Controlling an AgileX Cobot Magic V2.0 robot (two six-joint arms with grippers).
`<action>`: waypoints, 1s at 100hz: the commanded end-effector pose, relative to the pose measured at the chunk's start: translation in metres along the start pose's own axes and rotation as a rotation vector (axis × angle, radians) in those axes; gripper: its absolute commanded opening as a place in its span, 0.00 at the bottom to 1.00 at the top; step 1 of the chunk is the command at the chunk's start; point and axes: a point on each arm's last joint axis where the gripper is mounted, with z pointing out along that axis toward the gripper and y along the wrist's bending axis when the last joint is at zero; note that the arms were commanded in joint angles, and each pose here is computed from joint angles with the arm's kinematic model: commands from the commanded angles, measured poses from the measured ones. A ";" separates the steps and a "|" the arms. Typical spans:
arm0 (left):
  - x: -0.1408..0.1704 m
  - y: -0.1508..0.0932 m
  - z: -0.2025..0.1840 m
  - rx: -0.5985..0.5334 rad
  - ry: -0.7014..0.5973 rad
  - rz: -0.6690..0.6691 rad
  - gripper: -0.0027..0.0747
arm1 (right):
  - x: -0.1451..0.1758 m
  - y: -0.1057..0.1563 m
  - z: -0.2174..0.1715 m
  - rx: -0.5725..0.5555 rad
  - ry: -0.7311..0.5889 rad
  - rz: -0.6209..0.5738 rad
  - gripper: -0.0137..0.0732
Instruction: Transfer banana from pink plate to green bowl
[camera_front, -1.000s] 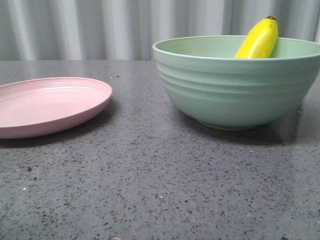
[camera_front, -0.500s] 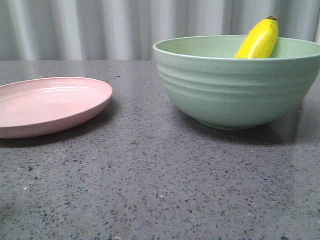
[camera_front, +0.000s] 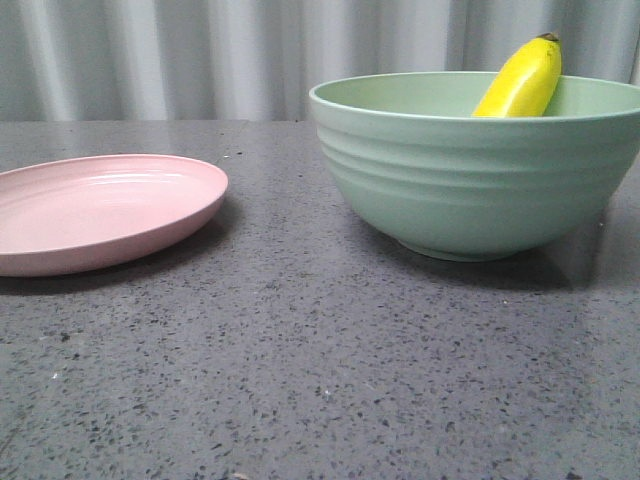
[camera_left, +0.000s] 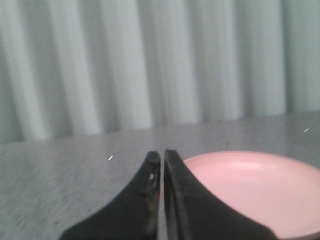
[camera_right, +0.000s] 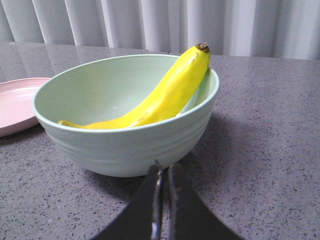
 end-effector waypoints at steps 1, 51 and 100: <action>0.007 0.004 -0.003 -0.069 0.044 0.001 0.01 | -0.016 0.000 -0.001 0.001 -0.095 -0.019 0.08; 0.028 0.004 -0.006 -0.087 0.281 -0.012 0.01 | -0.016 0.000 -0.001 0.001 -0.094 -0.019 0.08; 0.028 0.004 -0.006 -0.087 0.281 -0.012 0.01 | 0.003 -0.003 0.003 0.040 -0.052 -0.036 0.08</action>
